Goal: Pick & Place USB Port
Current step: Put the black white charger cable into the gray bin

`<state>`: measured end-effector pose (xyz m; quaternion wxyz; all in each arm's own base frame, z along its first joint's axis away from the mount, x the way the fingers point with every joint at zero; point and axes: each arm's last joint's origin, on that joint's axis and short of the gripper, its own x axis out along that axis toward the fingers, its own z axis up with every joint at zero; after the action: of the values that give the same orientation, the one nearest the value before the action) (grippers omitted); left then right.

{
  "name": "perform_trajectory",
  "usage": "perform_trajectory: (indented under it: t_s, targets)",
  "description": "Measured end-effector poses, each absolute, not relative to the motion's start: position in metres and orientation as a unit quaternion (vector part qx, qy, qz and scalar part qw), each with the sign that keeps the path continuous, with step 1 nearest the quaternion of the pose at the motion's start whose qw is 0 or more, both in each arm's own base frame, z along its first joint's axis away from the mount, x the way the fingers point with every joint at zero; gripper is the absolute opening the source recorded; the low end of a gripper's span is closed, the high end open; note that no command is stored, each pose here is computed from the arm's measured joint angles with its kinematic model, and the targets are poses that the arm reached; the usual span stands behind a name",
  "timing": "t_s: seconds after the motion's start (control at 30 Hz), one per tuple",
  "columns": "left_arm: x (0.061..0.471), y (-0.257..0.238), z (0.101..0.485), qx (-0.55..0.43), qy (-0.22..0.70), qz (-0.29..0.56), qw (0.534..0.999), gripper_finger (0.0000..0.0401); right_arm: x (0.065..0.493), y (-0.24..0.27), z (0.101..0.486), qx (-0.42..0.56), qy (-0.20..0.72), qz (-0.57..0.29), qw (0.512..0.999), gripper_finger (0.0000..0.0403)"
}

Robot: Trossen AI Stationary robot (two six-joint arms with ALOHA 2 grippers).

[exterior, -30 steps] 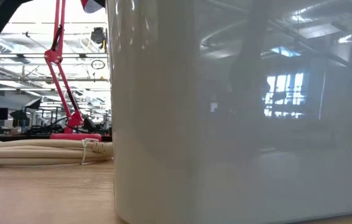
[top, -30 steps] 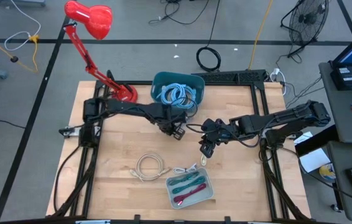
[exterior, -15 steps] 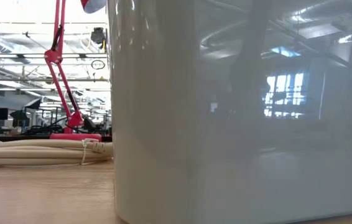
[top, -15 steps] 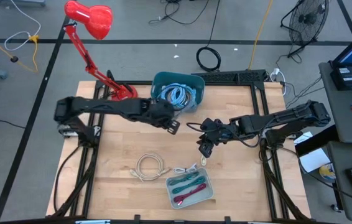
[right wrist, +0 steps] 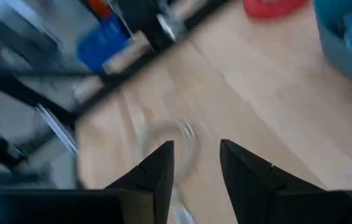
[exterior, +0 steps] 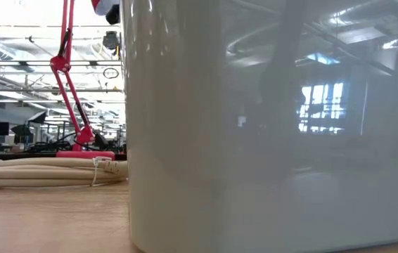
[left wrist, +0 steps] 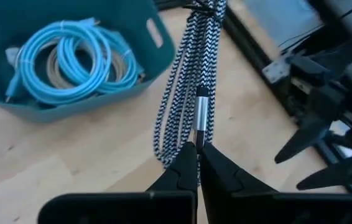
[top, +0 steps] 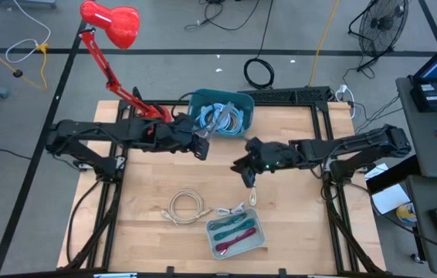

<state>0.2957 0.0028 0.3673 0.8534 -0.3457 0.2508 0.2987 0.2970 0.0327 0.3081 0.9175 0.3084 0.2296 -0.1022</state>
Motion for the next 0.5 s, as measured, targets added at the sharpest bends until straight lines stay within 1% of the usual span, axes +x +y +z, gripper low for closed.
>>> perform_trajectory:
  t_s: [0.1, 0.2, 0.27, 0.37, 0.4, 0.5]
  targets:
    - [0.294, -0.002, 0.372, -0.340, 0.238, 0.287, 0.863, 0.0001, 0.300, 0.022, 0.321, 0.325, 0.168, -0.101, 0.925, 0.0122]
    - [0.286, -0.003, 0.380, -0.332, 0.231, 0.276, 0.872, 0.0001, 0.303, 0.008, 0.332, 0.345, 0.108, -0.106, 0.926, 0.0131]
    - [0.281, -0.003, 0.388, -0.331, 0.216, 0.269, 0.878, 0.0001, 0.304, -0.003, 0.337, 0.362, 0.076, -0.114, 0.922, 0.0143]
    - [0.268, 0.000, 0.394, -0.318, 0.217, 0.269, 0.883, 0.0001, 0.305, -0.016, 0.343, 0.380, 0.033, -0.131, 0.915, 0.0166]
    - [0.263, 0.002, 0.400, -0.320, 0.202, 0.267, 0.887, 0.0001, 0.305, -0.020, 0.346, 0.384, 0.019, -0.133, 0.914, 0.0174]
    - [0.247, 0.005, 0.410, -0.312, 0.192, 0.264, 0.893, 0.0001, 0.305, -0.027, 0.355, 0.390, -0.033, -0.125, 0.912, 0.0197]
